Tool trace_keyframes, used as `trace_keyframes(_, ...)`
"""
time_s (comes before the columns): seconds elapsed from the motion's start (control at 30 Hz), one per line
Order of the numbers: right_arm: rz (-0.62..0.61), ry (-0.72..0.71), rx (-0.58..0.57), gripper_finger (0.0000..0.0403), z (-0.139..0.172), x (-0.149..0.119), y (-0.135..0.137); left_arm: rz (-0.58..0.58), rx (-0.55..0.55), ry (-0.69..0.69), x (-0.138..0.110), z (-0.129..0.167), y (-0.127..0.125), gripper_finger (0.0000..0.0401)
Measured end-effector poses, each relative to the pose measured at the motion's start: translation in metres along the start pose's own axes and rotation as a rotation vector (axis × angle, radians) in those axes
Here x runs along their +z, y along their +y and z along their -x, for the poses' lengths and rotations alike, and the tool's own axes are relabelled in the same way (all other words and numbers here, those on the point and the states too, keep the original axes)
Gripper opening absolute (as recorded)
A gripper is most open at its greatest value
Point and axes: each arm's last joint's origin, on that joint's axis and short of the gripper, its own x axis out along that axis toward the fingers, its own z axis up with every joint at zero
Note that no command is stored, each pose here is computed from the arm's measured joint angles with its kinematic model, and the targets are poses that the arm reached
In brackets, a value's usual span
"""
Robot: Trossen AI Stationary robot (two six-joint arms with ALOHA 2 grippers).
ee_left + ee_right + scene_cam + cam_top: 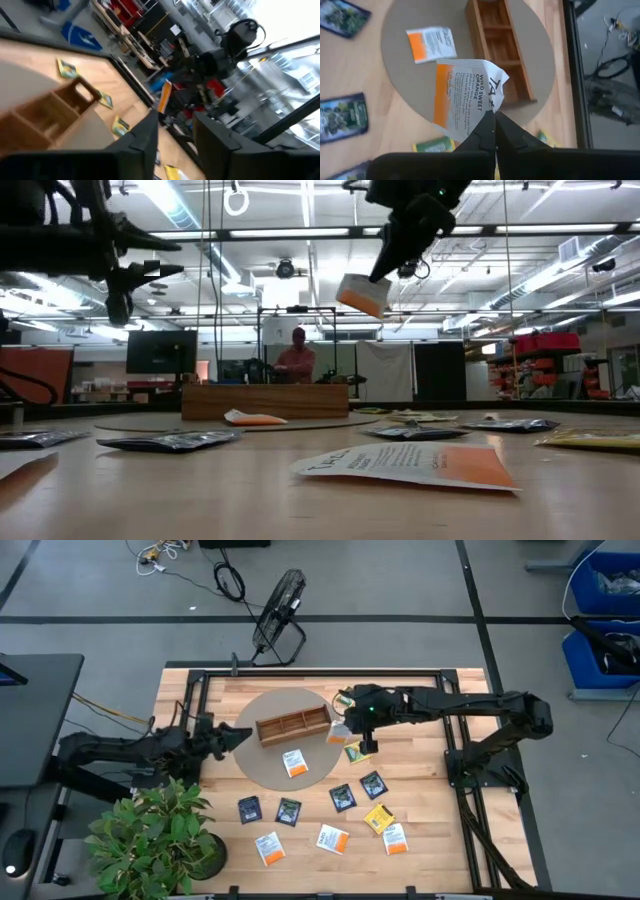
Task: Pick & Place Tea
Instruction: Put the white tea bag into the left section of the wooden organizer
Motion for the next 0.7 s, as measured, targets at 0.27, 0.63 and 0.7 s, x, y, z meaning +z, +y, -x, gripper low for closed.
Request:
trace_keyframes(0.27, 0.19, -0.008, 0.043, 0.0, -0.009, 0.017, 0.012, -0.077, 0.088, 0.056, 0.006, -0.023, -0.016, 0.019)
trace_keyframes(0.63, 0.438, -0.044, 0.018, 0.0, -0.024, 0.031, 0.034, -0.029, 0.132, 0.204, 0.004, -0.071, -0.039, 0.0194)
trace_keyframes(0.7, 0.465, -0.069, -0.007, 0.0, -0.024, 0.035, 0.037, 0.01, 0.137, 0.221, 0.004, -0.081, -0.042, 0.0195)
